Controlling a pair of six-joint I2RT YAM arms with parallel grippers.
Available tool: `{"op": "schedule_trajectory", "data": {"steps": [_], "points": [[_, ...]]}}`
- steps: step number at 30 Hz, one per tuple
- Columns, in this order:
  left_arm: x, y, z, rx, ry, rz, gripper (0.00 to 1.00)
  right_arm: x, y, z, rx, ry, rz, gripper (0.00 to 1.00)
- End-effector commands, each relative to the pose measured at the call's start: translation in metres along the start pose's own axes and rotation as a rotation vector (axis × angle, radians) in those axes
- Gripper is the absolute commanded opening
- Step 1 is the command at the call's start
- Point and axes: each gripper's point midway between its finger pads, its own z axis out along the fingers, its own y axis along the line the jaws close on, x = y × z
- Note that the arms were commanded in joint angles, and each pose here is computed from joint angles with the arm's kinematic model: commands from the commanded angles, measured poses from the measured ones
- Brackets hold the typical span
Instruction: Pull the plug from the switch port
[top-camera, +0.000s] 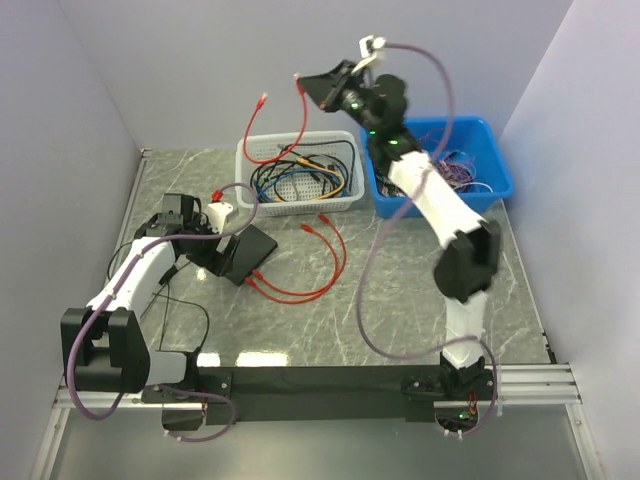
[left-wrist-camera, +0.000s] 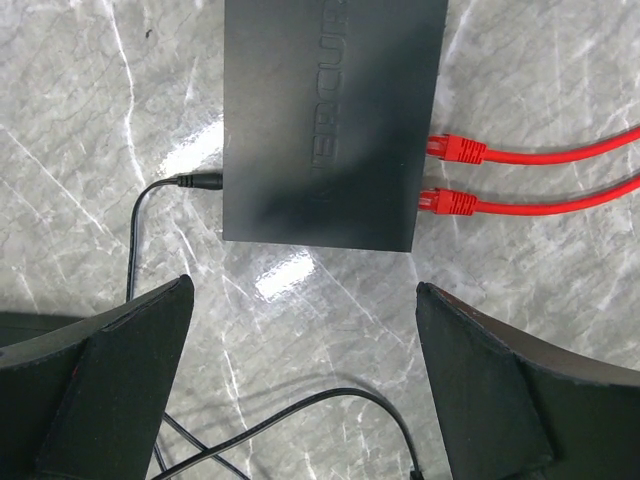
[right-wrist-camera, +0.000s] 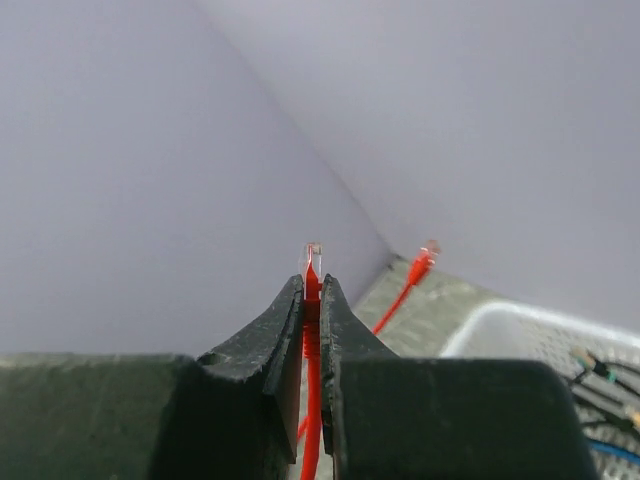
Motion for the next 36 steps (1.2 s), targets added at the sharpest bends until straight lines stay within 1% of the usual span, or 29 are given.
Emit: {"op": "schedule_trajectory", "data": {"steps": [1, 2, 3, 5, 6, 8, 10, 12, 13, 14, 15, 16, 17, 18, 19, 21, 22, 24, 25, 26, 28, 29, 31, 32, 33, 34, 35, 36], "points": [[-0.004, 0.007, 0.001, -0.025, -0.014, -0.014, 0.99, 0.037, -0.047, 0.033, 0.081, 0.011, 0.099, 0.00], [-0.004, 0.007, 0.001, -0.026, -0.013, -0.013, 0.99, 0.066, -0.075, 0.040, 0.133, 0.050, 0.107, 0.00], [-0.002, 0.007, 0.001, -0.026, -0.012, -0.013, 0.99, 0.074, -0.087, 0.042, 0.169, 0.058, 0.103, 0.00], [0.000, 0.006, 0.000, -0.031, -0.012, -0.009, 0.99, 0.103, -0.117, 0.036, 0.254, 0.125, 0.071, 0.00], [0.001, 0.007, 0.001, -0.031, -0.015, -0.006, 0.99, 0.120, -0.138, 0.027, 0.323, 0.147, 0.062, 0.00], [0.002, 0.005, 0.002, -0.023, -0.016, -0.004, 0.99, 0.135, -0.160, 0.010, 0.403, 0.171, 0.041, 0.00], [0.001, 0.005, 0.004, -0.013, -0.016, -0.006, 0.99, 0.138, -0.170, 0.001, 0.444, 0.185, 0.016, 0.00], [0.001, 0.003, 0.007, 0.006, -0.010, -0.017, 0.99, 0.134, -0.175, -0.002, 0.468, 0.209, -0.045, 0.11], [-0.001, 0.003, 0.007, 0.008, -0.012, -0.017, 0.99, 0.139, -0.179, -0.007, 0.491, 0.248, -0.061, 0.19], [0.001, 0.002, 0.010, 0.016, -0.004, -0.022, 0.99, 0.130, -0.176, -0.005, 0.488, 0.257, -0.107, 0.40], [0.001, 0.001, 0.010, 0.022, -0.004, -0.024, 0.99, 0.129, -0.176, -0.006, 0.499, 0.273, -0.126, 0.47], [0.002, 0.001, 0.012, 0.026, -0.003, -0.025, 0.99, 0.128, -0.177, -0.013, 0.542, 0.298, -0.146, 0.51], [0.003, 0.000, 0.012, 0.029, -0.001, -0.026, 0.99, 0.119, -0.175, -0.016, 0.557, 0.299, -0.191, 0.59], [0.003, 0.000, 0.012, 0.030, -0.001, -0.026, 0.99, 0.117, -0.174, -0.021, 0.571, 0.316, -0.213, 0.61], [0.004, 0.000, 0.013, 0.032, 0.003, -0.028, 0.99, 0.102, -0.162, -0.024, 0.577, 0.292, -0.245, 0.62], [0.005, 0.000, 0.014, 0.032, 0.009, -0.029, 0.99, 0.098, -0.152, -0.034, 0.592, 0.315, -0.312, 0.63], [0.005, 0.000, 0.015, 0.035, 0.008, -0.033, 0.99, 0.085, -0.128, -0.037, 0.578, 0.296, -0.342, 0.64], [0.005, -0.001, 0.015, 0.037, 0.010, -0.035, 0.99, 0.098, -0.108, -0.050, 0.568, 0.353, -0.401, 0.64], [0.007, 0.000, 0.017, 0.037, 0.015, -0.036, 0.99, 0.089, -0.080, -0.056, 0.522, 0.337, -0.412, 0.64], [0.009, -0.001, 0.019, 0.038, 0.018, -0.039, 0.99, 0.134, -0.058, -0.062, 0.427, 0.428, -0.402, 0.64], [0.011, 0.000, 0.022, 0.037, 0.026, -0.043, 0.99, 0.158, -0.023, -0.075, 0.334, 0.468, -0.375, 0.64], [0.013, 0.001, 0.024, 0.036, 0.032, -0.046, 0.99, 0.198, -0.014, -0.090, 0.301, 0.545, -0.326, 0.64], [0.019, 0.001, 0.031, 0.038, 0.052, -0.053, 0.99, 0.223, 0.009, -0.099, 0.206, 0.574, -0.248, 0.63], [0.022, 0.003, 0.033, 0.028, 0.063, -0.058, 0.99, 0.253, 0.008, -0.114, 0.208, 0.627, -0.148, 0.63], [0.025, 0.004, 0.036, 0.023, 0.069, -0.062, 0.99, 0.263, 0.025, -0.115, 0.117, 0.641, -0.073, 0.62], [0.029, 0.005, 0.039, 0.020, 0.085, -0.067, 0.99, 0.288, 0.021, -0.130, 0.132, 0.679, 0.036, 0.60], [0.031, 0.007, 0.041, 0.011, 0.089, -0.068, 0.99, 0.298, 0.023, -0.135, 0.117, 0.689, 0.085, 0.59], [0.035, 0.005, 0.043, 0.016, 0.098, -0.070, 0.99, 0.301, 0.029, -0.132, 0.076, 0.661, 0.121, 0.59]]}}
